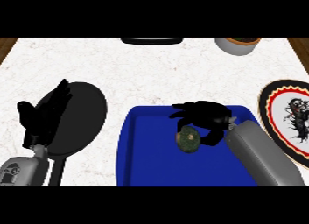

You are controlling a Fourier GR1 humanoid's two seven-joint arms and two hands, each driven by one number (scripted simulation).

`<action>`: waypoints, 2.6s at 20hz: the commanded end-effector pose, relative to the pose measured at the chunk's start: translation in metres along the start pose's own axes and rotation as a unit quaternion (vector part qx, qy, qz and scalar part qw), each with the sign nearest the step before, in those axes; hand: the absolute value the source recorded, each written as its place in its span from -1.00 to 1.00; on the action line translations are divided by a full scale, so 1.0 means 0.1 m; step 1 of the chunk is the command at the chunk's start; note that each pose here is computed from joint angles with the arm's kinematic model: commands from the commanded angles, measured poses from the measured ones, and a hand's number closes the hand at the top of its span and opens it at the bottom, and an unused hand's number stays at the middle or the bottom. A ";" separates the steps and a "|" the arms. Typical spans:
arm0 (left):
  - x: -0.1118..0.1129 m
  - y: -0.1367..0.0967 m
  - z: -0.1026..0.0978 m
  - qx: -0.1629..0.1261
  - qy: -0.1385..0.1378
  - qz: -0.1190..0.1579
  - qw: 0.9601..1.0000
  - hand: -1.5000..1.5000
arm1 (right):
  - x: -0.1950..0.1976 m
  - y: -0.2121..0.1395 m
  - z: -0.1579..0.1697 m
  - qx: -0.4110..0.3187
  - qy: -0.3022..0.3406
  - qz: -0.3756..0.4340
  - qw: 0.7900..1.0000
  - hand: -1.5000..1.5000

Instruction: Pick the squash from the tray and place it in the plate

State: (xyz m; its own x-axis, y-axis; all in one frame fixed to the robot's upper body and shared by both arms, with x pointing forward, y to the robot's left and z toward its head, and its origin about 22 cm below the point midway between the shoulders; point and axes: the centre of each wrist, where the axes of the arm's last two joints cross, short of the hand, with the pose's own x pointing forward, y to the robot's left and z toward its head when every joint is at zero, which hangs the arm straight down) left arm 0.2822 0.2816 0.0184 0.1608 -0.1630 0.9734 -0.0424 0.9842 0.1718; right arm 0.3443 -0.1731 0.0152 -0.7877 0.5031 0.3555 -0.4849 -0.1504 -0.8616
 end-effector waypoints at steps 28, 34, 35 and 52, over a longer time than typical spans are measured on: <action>-0.01 0.20 0.05 0.029 0.006 0.010 1.000 0.00 | 1.04 0.42 2.52 -0.460 0.166 -0.016 0.872 1.00; 0.01 0.04 0.10 0.000 0.002 0.002 1.000 0.00 | 0.80 0.34 2.89 -0.499 0.224 -0.090 0.832 1.00; -0.17 -0.03 -0.01 0.004 -0.003 -0.002 1.000 0.00 | 0.61 0.47 2.80 -0.501 0.227 -0.121 0.826 1.00; 0.12 -0.03 -0.01 -0.009 -0.007 0.005 1.000 0.00 | -0.77 0.36 3.35 -0.393 0.342 -0.110 0.847 1.00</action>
State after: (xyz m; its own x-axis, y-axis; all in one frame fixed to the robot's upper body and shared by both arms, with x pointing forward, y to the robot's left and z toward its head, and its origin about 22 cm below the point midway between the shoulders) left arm 0.2853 0.2801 0.0213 0.1550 -0.1608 0.9747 -0.0307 0.9854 0.1674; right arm 0.2461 -0.4766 0.0765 -0.2301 0.8474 0.4786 0.0975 0.5094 -0.8550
